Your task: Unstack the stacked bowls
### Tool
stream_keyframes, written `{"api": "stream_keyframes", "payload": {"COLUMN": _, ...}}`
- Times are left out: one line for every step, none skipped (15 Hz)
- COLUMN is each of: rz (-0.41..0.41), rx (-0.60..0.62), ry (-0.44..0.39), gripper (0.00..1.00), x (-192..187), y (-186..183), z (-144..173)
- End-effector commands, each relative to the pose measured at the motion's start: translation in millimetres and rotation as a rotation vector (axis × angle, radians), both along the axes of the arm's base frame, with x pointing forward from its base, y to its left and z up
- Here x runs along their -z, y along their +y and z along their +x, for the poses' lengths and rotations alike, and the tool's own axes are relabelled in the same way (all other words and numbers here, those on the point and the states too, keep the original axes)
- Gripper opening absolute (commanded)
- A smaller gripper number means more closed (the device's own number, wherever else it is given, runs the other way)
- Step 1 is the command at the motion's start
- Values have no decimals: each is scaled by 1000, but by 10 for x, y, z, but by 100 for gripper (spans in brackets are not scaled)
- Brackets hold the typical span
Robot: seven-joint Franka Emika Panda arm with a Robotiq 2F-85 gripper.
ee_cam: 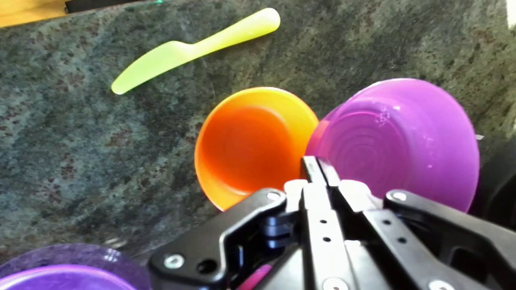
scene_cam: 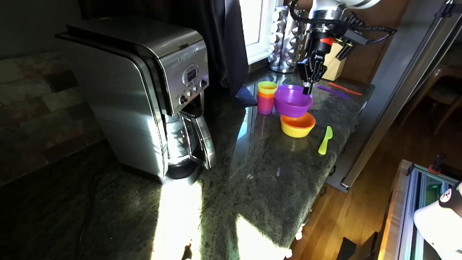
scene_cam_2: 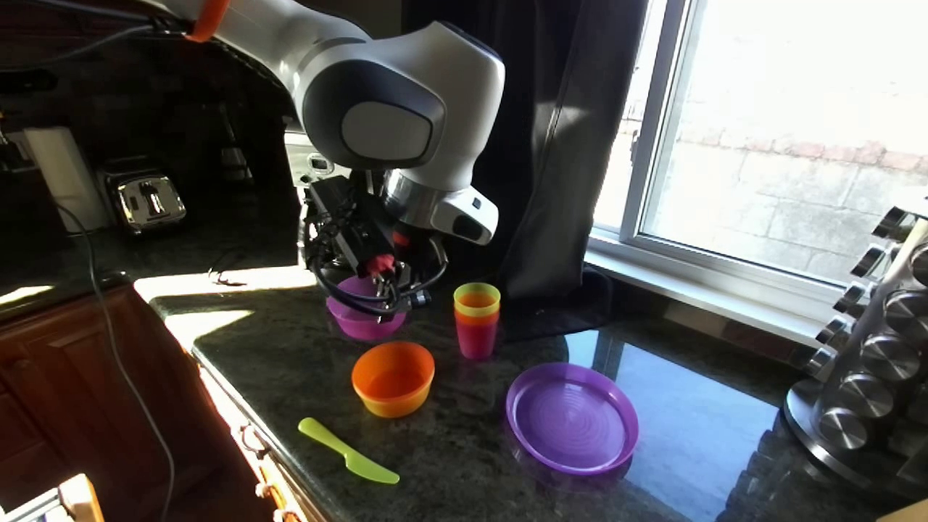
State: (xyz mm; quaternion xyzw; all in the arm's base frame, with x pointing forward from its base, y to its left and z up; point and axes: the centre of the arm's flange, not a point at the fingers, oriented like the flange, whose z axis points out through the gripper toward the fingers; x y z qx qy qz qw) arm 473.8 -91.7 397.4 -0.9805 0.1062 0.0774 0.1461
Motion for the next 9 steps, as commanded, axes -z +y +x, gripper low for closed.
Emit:
{"api": "stream_keyframes", "payload": {"rz": 14, "rx": -31, "ry": 16, "gripper": 1, "x": 66, "y": 367, "z": 212}}
{"api": "stream_keyframes", "payload": {"rz": 2, "rx": -43, "ry": 23, "gripper": 1, "x": 131, "y": 471, "z": 264}}
{"api": "stream_keyframes", "payload": {"rz": -10, "rx": -38, "ry": 22, "gripper": 1, "x": 194, "y": 551, "z": 310}}
{"api": "stream_keyframes", "payload": {"rz": -13, "rx": -32, "ry": 29, "gripper": 1, "x": 279, "y": 626, "z": 355}}
{"api": "stream_keyframes", "payload": {"rz": -24, "rx": -30, "ry": 24, "gripper": 1, "x": 357, "y": 681, "z": 393}}
{"api": "stream_keyframes", "payload": {"rz": -31, "rx": -32, "ry": 23, "gripper": 1, "x": 436, "y": 724, "z": 429}}
{"api": "stream_keyframes", "payload": {"rz": -34, "rx": -30, "ry": 15, "gripper": 1, "x": 541, "y": 770, "z": 465}}
{"api": "stream_keyframes", "payload": {"rz": -40, "rx": -36, "ry": -3, "gripper": 1, "x": 642, "y": 805, "z": 493}}
{"api": "stream_keyframes", "payload": {"rz": -38, "rx": -39, "ry": -2, "gripper": 1, "x": 734, "y": 838, "z": 526}}
